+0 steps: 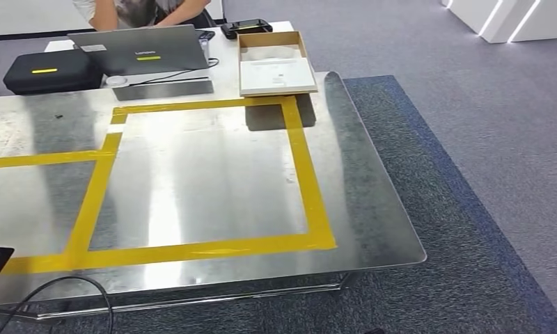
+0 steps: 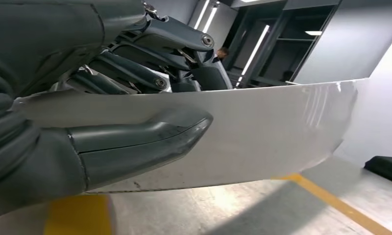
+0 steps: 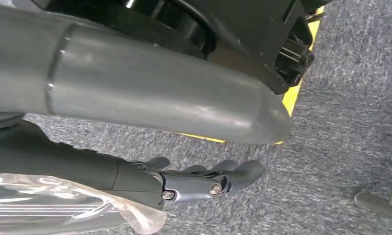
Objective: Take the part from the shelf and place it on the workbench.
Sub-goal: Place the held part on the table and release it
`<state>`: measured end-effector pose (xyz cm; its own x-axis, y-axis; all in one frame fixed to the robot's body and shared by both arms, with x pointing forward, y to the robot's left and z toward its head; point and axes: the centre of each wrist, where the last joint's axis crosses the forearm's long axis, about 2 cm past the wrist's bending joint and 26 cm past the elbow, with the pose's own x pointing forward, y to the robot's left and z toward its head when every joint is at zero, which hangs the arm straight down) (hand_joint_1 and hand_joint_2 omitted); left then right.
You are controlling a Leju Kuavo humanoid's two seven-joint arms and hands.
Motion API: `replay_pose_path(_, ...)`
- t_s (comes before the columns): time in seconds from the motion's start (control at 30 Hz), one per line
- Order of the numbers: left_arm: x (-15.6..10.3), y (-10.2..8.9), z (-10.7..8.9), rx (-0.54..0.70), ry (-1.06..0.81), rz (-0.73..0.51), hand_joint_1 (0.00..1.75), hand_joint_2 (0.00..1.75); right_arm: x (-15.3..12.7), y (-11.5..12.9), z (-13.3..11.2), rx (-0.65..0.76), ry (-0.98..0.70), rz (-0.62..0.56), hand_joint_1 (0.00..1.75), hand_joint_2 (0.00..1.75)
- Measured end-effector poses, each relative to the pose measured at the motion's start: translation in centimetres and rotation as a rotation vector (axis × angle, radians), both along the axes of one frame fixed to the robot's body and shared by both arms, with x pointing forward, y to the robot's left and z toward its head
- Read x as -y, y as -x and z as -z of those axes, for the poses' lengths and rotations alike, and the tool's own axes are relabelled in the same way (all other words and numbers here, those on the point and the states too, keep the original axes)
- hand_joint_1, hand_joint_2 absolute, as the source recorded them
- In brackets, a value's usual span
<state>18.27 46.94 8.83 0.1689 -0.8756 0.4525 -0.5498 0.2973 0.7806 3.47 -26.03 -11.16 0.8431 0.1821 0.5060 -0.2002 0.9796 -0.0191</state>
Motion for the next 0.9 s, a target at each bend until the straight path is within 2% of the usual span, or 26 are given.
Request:
replay_pose_path(0.03, -0.2, 0.0, 0.0, -0.001, -0.003, -0.004, 0.0, 1.75, 0.0, 0.0, 0.0, 0.001, 0.0, 0.0, 0.0, 0.0)
replay_pose_path(0.17, -0.4, 0.0, 0.1, 0.014, 0.012, 0.007, 0.0, 0.0, 0.0, -0.1, 0.0, 0.0, 0.001, -0.006, 0.0, 0.0)
replay_pose_path(0.27, 0.2, -0.2, 0.1, 0.073, 0.079, 0.038, 0.0, 0.0, 0.0, -0.1, 0.0, -0.001, 0.003, -0.007, 0.0, 0.0)
replay_pose_path(0.43, 2.7, -0.9, -0.6, 0.27, 0.258, 0.097, 0.0, 0.0, 0.1, 0.1, 0.0, -0.004, 0.006, 0.0, 0.0, 0.0)
replay_pose_path(0.7, 7.1, -2.4, -4.3, 0.591, 0.406, 0.21, 0.0, 0.0, 0.0, 0.1, 0.0, -0.004, 0.019, 0.008, 0.0, 0.0)
replay_pose_path(0.9, 10.3, -3.1, -6.3, 0.722, 0.456, 0.279, 0.0, 0.0, -0.1, 0.1, 0.0, -0.005, 0.02, 0.02, 0.0, 0.0)
